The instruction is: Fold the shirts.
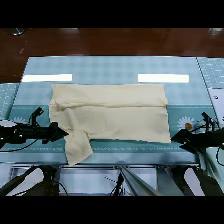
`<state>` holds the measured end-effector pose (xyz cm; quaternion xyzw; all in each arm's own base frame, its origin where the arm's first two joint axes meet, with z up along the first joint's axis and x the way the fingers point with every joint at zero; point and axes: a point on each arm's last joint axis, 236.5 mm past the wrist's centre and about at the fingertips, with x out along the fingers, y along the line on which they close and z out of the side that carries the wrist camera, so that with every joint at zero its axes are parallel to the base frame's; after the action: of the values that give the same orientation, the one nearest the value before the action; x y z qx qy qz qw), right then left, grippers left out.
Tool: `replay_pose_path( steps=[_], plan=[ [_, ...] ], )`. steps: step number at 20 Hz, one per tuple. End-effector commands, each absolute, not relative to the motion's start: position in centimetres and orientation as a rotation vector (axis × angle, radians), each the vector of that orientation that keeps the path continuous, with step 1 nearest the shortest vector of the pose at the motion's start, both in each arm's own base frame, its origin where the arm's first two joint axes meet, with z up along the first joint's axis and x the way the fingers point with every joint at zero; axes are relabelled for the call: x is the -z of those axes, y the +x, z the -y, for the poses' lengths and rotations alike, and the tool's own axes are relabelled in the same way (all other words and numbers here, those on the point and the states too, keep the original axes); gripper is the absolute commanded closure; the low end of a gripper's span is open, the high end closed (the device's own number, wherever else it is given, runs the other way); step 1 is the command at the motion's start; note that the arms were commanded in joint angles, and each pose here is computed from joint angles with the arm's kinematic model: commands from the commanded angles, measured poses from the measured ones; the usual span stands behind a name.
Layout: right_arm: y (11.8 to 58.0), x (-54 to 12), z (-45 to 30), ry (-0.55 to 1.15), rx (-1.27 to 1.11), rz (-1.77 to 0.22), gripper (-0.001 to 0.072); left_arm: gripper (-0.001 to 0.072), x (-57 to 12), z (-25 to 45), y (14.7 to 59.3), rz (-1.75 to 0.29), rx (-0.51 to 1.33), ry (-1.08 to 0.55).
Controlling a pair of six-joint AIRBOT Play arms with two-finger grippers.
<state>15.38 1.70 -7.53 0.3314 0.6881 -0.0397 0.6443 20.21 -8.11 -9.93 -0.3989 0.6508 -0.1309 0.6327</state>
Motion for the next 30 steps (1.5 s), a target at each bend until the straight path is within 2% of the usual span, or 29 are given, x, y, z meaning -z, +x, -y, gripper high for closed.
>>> replay_pose_path(
  steps=[1,4,16,17,18,19,20,24,30],
  plan=[
    [16.7,8.2,-2.4,0.781,0.09,-1.533,0.0087,0.0682,9.8,8.2,20.3,-1.485,0.305,-0.922],
    [16.7,9.1,-3.2,0.818,0.047,-1.578,0.0087,0.0682,9.9,8.1,20.4,-1.481,0.3,-0.92],
    [19.9,10.9,-5.3,0.98,-0.051,-1.543,0.0092,0.0682,9.9,8.1,20.3,-1.486,0.301,-0.916],
    [20.4,10.6,-5.7,0.988,-0.085,-1.52,0.019,0.0682,10.0,8.1,20.1,-1.491,0.3,-0.909],
    [20.8,10.3,-6.0,0.986,-0.12,-1.498,0.0375,0.0682,10.0,8.0,20.2,-1.49,0.299,-0.909],
    [21.1,10.0,-6.3,0.97,-0.161,-1.478,0.0625,0.0682,10.0,8.1,20.2,-1.489,0.299,-0.91],
    [21.4,9.7,-6.5,0.952,-0.202,-1.456,0.0692,0.0682,10.0,8.1,20.2,-1.488,0.299,-0.91],
    [23.0,8.4,-5.8,0.916,-0.225,-1.419,0.0692,0.0682,8.2,8.4,22.1,-1.431,0.333,-0.951],
    [30.6,2.4,-2.2,0.84,-0.2,-1.216,0.0692,0.0682,3.7,5.4,30.0,-1.261,0.318,-0.91]
  ],
)
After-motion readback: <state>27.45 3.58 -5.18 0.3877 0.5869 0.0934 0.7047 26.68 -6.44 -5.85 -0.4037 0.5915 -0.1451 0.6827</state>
